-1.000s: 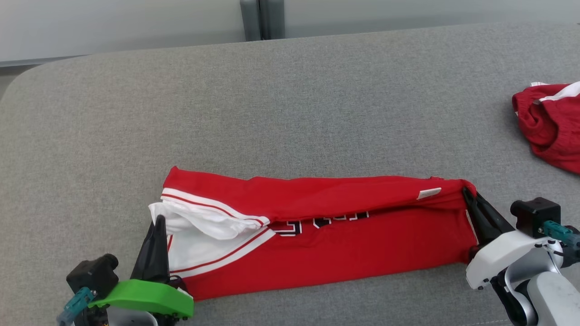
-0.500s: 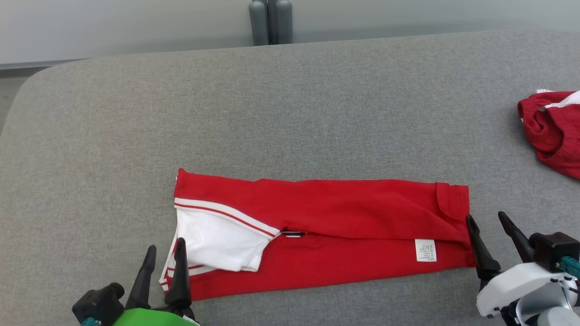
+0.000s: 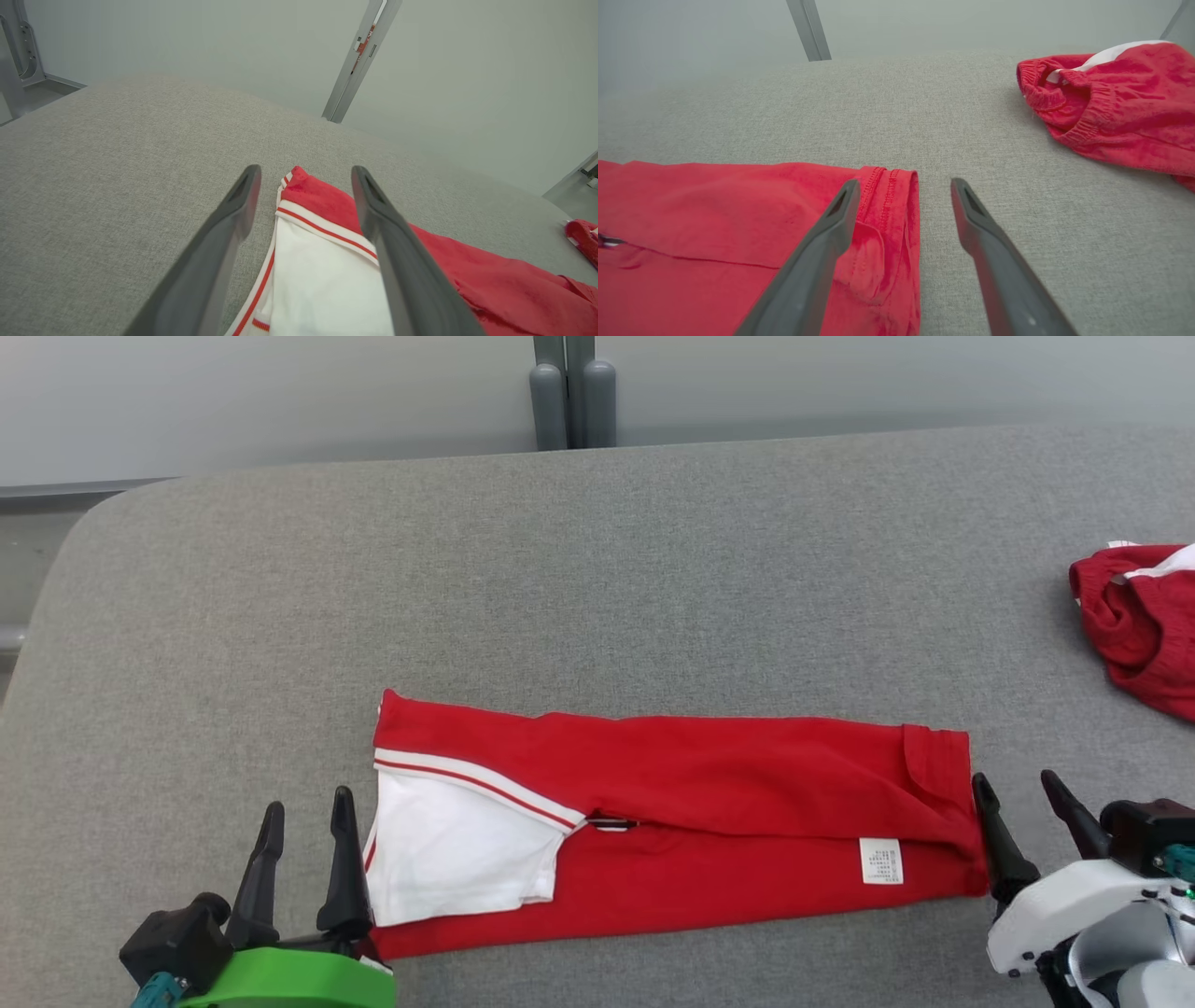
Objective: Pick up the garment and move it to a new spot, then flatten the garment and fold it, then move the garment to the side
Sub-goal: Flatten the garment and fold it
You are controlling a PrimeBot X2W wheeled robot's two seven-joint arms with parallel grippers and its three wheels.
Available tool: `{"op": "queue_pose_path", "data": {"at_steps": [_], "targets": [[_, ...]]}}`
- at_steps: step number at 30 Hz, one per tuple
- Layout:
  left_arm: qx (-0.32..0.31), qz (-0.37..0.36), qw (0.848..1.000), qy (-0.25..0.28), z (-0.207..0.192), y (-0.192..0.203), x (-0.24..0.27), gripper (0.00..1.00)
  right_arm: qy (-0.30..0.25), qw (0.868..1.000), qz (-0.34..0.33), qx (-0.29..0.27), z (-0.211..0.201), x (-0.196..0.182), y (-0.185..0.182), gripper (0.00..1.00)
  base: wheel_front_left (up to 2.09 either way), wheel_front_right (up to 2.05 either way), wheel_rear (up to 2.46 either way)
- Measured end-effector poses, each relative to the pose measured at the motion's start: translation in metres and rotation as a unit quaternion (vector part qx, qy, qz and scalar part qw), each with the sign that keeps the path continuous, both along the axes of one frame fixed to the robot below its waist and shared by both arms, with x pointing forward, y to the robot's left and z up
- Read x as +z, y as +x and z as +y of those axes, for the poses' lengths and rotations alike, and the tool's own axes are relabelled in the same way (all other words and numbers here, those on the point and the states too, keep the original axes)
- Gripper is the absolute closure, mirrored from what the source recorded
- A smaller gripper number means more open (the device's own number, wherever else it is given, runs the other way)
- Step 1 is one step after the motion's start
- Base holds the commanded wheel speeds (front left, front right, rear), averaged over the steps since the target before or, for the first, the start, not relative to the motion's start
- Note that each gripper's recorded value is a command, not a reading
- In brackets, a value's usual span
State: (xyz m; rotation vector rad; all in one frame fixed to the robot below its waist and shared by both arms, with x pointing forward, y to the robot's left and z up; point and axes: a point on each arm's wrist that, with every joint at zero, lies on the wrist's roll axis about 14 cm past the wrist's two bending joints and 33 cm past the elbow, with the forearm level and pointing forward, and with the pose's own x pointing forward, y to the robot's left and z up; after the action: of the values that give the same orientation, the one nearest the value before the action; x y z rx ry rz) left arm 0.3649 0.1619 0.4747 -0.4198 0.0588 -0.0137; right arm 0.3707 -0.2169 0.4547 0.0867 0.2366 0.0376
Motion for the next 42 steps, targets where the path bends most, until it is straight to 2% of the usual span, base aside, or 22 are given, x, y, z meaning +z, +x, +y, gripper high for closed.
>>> {"op": "queue_pose_path", "data": {"at_steps": [8,21,22,24,25,26,34,42], "targets": [[0.016,-0.001,1.000,0.006,0.007,-0.001,0.001,0.00,0.003,0.995,0.099,0.004,0.002,-0.043,0.003,0.00,0.00,0.00,0.00],[0.037,-0.002,0.999,0.008,0.018,-0.001,0.000,0.00,0.050,0.984,0.172,0.020,0.024,-0.078,0.000,0.00,0.00,0.00,0.00],[0.037,-0.002,0.999,0.008,0.018,-0.001,0.000,0.00,0.057,0.983,0.176,0.023,0.027,-0.078,0.000,0.54,0.00,0.00,0.00],[0.037,-0.002,0.999,0.008,0.018,0.000,0.000,0.00,0.065,0.981,0.180,0.027,0.031,-0.079,0.000,0.75,0.00,0.00,0.00],[0.037,-0.002,0.999,0.009,0.018,0.000,0.000,0.00,0.066,0.981,0.181,0.029,0.031,-0.079,-0.001,0.91,0.00,0.00,0.00],[0.036,-0.001,0.999,0.009,0.017,0.001,-0.001,0.00,0.066,0.981,0.181,0.030,0.031,-0.079,-0.001,1.00,0.00,0.00,0.00],[0.026,-0.004,1.000,0.006,0.009,0.006,0.000,0.00,0.077,0.985,0.154,0.019,0.017,-0.061,0.007,1.00,0.00,0.00,0.00],[0.007,-0.011,1.000,0.008,-0.002,0.012,0.004,0.00,0.037,0.991,0.118,-0.044,-0.060,-0.023,0.003,1.00,0.00,0.00,0.00]]}}
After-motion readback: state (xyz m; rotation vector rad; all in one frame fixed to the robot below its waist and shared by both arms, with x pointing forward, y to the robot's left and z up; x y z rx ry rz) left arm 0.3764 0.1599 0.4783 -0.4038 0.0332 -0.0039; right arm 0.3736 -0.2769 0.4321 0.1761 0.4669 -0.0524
